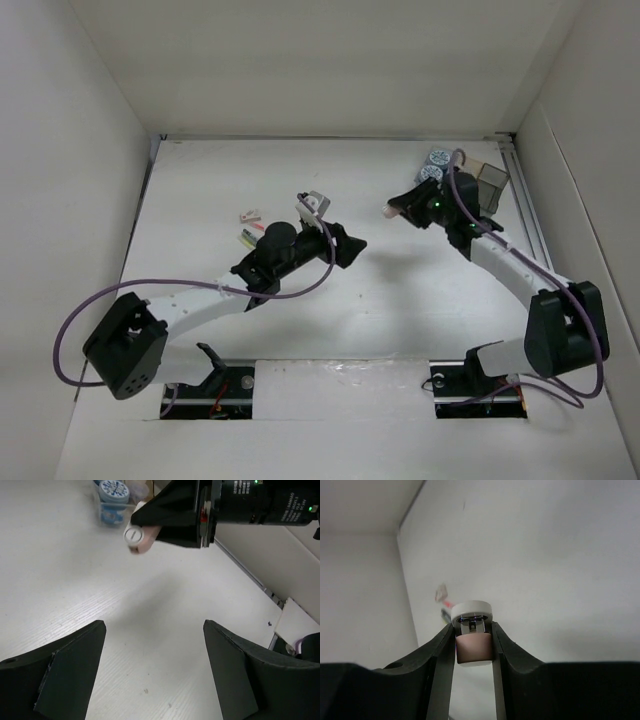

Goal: Sort the stationery into containers
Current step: Place the stationery in the storage box.

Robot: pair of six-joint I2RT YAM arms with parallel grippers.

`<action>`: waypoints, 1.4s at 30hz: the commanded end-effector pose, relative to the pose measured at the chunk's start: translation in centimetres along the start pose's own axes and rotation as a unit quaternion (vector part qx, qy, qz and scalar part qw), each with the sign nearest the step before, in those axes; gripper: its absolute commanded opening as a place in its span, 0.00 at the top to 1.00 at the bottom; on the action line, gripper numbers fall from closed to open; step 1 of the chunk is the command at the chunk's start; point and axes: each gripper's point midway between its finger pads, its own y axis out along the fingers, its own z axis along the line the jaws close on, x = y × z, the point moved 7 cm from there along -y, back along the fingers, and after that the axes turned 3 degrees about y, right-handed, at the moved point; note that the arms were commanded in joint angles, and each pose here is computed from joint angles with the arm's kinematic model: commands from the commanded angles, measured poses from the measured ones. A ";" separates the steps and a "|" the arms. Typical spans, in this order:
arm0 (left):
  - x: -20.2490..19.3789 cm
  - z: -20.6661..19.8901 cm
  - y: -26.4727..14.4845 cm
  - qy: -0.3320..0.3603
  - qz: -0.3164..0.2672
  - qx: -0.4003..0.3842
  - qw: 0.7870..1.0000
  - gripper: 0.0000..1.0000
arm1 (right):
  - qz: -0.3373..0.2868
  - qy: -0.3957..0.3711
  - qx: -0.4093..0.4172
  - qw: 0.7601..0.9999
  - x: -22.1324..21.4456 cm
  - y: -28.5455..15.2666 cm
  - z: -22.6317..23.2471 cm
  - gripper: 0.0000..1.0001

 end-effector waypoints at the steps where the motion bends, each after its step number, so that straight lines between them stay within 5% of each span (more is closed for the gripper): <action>1: 1.8 -0.3 -0.9 0.004 -0.048 0.011 0.999 0.23 | -0.152 0.002 -0.026 0.988 6.9 -1.6 1.3 0.85; 7: 1.7 0.7 -0.9 -0.024 -0.027 0.072 0.997 0.23 | -0.323 0.043 -0.170 0.930 15.6 -2.1 -2.6 0.85; 17: 2.0 4.4 -2.0 -0.060 -0.029 0.238 0.969 0.23 | -0.348 0.036 -0.304 0.886 20.3 2.8 -6.6 0.84; 26: 1.7 5.6 -2.2 -0.074 -0.027 0.269 0.960 0.23 | -0.342 0.023 -0.338 0.877 20.8 4.3 -8.0 0.80; 34: 1.7 6.5 -2.3 -0.076 -0.028 0.310 0.947 0.23 | -0.332 0.026 -0.334 0.882 20.2 4.6 -8.0 0.44; 42: 1.6 8.2 -2.2 -0.073 -0.031 0.395 0.915 0.23 | -0.326 0.031 -0.316 0.890 19.7 3.4 -6.8 0.39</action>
